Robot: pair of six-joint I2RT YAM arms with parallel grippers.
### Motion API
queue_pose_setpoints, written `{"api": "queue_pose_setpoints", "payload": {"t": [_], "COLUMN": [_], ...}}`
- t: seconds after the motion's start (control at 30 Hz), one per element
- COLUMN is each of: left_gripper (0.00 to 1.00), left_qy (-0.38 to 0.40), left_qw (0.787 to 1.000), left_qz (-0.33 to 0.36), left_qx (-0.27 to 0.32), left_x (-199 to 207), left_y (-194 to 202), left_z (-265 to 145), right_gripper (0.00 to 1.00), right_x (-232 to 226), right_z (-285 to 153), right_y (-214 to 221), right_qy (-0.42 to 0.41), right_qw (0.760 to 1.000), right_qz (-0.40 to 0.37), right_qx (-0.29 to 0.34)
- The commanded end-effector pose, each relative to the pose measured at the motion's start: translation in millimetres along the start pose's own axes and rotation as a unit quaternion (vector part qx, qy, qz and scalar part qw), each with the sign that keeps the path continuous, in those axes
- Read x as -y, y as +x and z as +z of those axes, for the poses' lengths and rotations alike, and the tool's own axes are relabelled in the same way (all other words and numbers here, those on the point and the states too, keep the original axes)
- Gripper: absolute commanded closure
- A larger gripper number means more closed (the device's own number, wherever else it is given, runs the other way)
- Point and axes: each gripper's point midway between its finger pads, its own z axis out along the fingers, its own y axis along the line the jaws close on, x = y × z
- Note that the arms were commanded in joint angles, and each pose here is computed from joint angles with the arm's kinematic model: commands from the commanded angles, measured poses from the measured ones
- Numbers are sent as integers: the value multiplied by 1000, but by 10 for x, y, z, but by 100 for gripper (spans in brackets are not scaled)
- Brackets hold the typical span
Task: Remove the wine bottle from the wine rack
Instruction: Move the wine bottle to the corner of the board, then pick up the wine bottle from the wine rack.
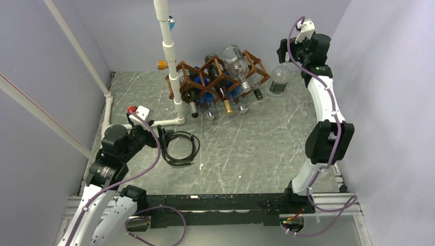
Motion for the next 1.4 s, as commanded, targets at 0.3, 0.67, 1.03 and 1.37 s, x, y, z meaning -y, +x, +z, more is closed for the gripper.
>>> {"api": "queue_pose_setpoints", "payload": {"t": [0.3, 0.67, 1.03, 1.37], "left_gripper": [0, 0, 0, 0], "left_qy": [12, 11, 10, 11], "left_qw": [999, 999, 999, 999], "left_qz": [2, 1, 1, 0], "left_qx": [40, 42, 43, 44], "left_x": [49, 44, 37, 36], "left_y": [-182, -182, -185, -190], "left_z": [-48, -56, -57, -58], "right_gripper": [1, 0, 0, 0], "right_x": [-708, -1294, -1829, -1916], "right_z": [-705, -811, -687, -530], "right_y": [-292, -304, -198, -36], "right_qy": [-163, -234, -247, -225], "right_qw": [986, 971, 966, 971], "right_qz": [-32, -50, -66, -31], "right_qx": [12, -6, -48, -71]}}
